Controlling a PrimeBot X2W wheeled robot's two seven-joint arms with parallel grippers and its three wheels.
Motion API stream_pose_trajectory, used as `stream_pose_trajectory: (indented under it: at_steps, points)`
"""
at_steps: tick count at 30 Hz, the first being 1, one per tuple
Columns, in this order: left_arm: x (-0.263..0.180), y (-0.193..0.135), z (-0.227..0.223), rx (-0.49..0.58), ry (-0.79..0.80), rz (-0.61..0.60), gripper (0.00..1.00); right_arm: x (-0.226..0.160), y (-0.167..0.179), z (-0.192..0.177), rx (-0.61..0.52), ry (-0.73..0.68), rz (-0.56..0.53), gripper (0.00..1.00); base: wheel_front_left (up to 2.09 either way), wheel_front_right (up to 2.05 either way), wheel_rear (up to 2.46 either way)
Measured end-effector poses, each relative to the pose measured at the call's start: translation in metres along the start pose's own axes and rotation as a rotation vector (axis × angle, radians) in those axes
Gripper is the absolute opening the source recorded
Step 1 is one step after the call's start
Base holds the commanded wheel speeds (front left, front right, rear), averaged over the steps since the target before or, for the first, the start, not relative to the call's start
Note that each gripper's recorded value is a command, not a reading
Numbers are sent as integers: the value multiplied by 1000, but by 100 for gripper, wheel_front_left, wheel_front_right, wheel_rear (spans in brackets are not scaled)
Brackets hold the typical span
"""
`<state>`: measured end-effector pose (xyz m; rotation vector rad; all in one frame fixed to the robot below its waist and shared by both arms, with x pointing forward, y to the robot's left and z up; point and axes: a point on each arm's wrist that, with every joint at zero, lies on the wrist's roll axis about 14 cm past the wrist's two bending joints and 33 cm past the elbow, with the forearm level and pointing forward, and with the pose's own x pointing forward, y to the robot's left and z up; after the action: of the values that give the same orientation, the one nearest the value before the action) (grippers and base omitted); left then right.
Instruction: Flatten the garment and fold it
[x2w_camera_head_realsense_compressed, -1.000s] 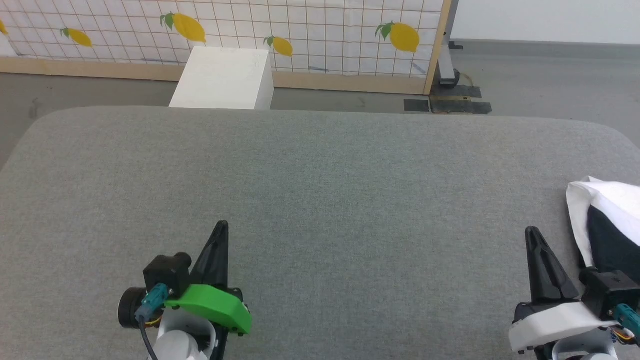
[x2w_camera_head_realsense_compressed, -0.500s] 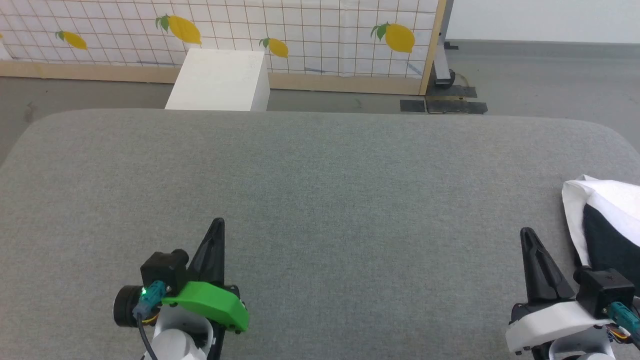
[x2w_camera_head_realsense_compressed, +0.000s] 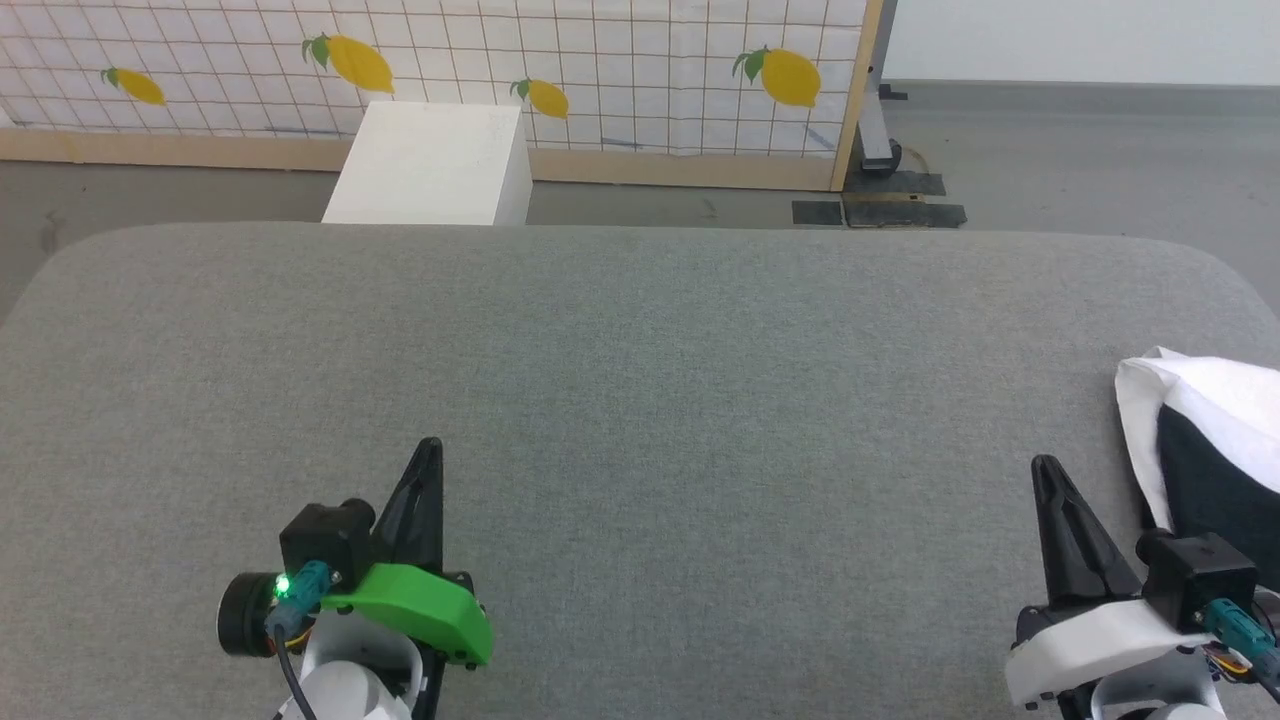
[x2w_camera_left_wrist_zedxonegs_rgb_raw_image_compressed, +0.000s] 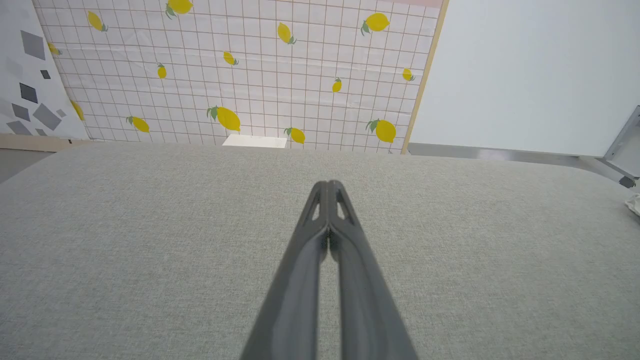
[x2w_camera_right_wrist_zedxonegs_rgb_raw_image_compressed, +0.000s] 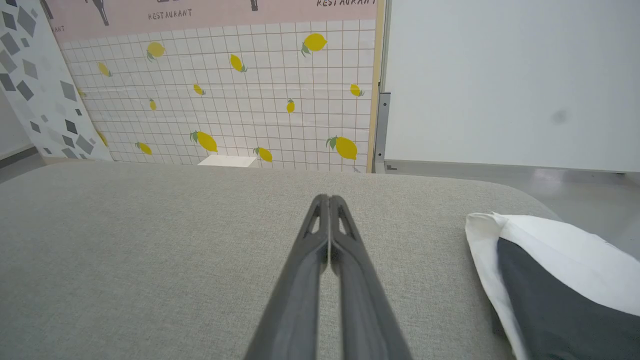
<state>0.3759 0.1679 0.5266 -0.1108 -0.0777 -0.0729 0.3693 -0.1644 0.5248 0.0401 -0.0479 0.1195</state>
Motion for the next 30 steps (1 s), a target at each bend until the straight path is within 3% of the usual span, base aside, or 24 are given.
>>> stream_pose_trajectory:
  at_steps: [30]
  points:
    - [0,2,4,48,22,18,0,-1,2,1,-23,24,5,0,0,0,0]
